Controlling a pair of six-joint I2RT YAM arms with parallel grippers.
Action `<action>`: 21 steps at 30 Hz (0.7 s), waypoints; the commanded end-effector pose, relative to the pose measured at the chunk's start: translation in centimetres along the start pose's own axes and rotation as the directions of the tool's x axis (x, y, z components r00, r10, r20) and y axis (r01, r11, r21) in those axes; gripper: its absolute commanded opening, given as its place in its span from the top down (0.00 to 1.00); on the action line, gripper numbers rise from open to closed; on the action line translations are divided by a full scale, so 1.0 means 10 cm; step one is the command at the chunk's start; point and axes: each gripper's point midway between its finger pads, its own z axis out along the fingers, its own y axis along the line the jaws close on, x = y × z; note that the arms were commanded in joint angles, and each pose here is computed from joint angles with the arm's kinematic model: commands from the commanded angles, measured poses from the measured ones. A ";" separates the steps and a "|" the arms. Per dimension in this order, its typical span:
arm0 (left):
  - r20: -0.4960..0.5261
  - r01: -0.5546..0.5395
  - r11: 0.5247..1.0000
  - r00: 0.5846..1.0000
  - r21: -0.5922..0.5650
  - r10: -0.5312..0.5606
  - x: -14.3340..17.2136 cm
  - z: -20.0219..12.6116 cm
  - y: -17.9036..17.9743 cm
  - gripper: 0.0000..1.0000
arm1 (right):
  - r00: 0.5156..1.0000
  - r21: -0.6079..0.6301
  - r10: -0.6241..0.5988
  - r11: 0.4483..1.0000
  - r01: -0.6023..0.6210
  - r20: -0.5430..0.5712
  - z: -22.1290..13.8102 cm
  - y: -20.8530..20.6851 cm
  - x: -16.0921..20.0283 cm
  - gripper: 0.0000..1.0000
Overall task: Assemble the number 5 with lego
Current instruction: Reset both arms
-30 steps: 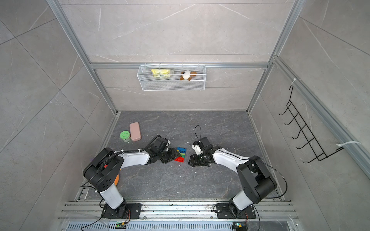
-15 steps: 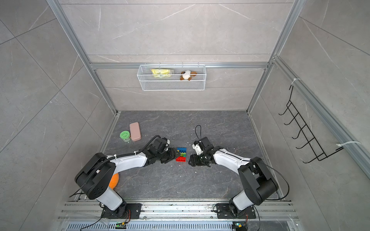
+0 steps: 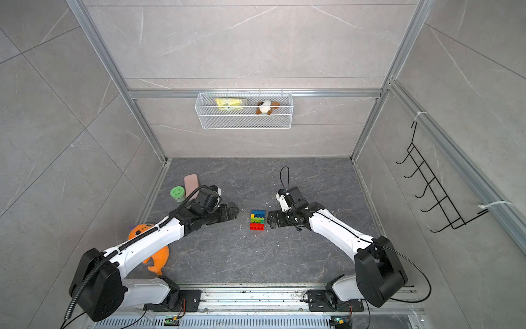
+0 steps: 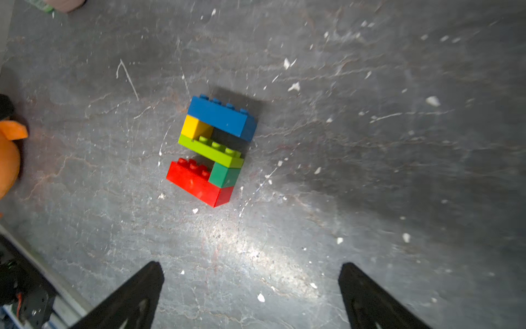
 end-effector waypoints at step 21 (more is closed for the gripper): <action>0.337 -0.126 0.823 0.870 -0.554 0.360 -1.00 -0.12 1.73 0.00 | 0.891 0.787 -0.283 0.606 -0.121 0.355 -0.46 -1.77 -0.23 0.00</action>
